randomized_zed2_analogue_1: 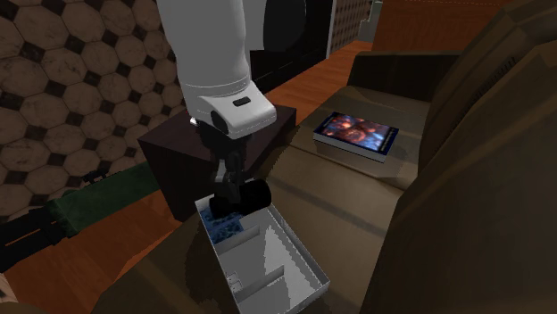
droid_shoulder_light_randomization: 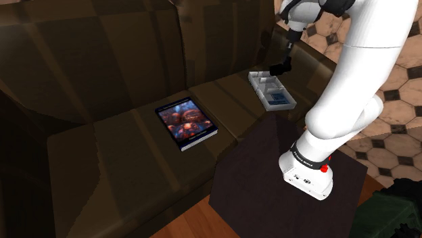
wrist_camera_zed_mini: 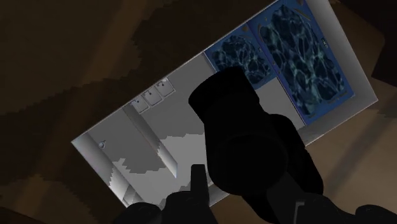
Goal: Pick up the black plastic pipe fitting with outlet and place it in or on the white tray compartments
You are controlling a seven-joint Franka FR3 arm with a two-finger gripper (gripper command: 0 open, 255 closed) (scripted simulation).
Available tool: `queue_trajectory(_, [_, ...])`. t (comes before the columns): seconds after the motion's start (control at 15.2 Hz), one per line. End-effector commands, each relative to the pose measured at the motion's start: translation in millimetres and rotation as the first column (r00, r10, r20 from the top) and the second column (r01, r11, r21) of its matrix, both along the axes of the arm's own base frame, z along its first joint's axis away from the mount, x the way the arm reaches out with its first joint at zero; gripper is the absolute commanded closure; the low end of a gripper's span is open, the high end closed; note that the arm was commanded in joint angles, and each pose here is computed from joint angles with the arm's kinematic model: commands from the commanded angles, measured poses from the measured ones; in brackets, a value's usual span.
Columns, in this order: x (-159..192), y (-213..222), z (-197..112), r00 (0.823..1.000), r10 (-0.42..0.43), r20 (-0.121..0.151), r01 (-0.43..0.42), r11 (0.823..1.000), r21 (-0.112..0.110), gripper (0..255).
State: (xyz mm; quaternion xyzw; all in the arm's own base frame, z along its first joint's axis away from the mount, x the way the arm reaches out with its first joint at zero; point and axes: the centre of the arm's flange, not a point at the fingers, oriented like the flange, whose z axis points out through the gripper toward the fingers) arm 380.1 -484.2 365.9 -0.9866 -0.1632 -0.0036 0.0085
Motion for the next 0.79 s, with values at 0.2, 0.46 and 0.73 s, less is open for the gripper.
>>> queue_trajectory(0.2, [-3, -3, -24, 1.000, 0.001, 0.000, -0.001, 1.000, 0.000, 255])
queue_trajectory(0.46, [-3, -3, -45, 1.000, 0.001, 0.000, -0.001, 1.000, 0.000, 255])
queue_trajectory(0.73, [-3, -3, -66, 1.000, 0.001, 0.000, -0.001, 1.000, 0.000, 255])
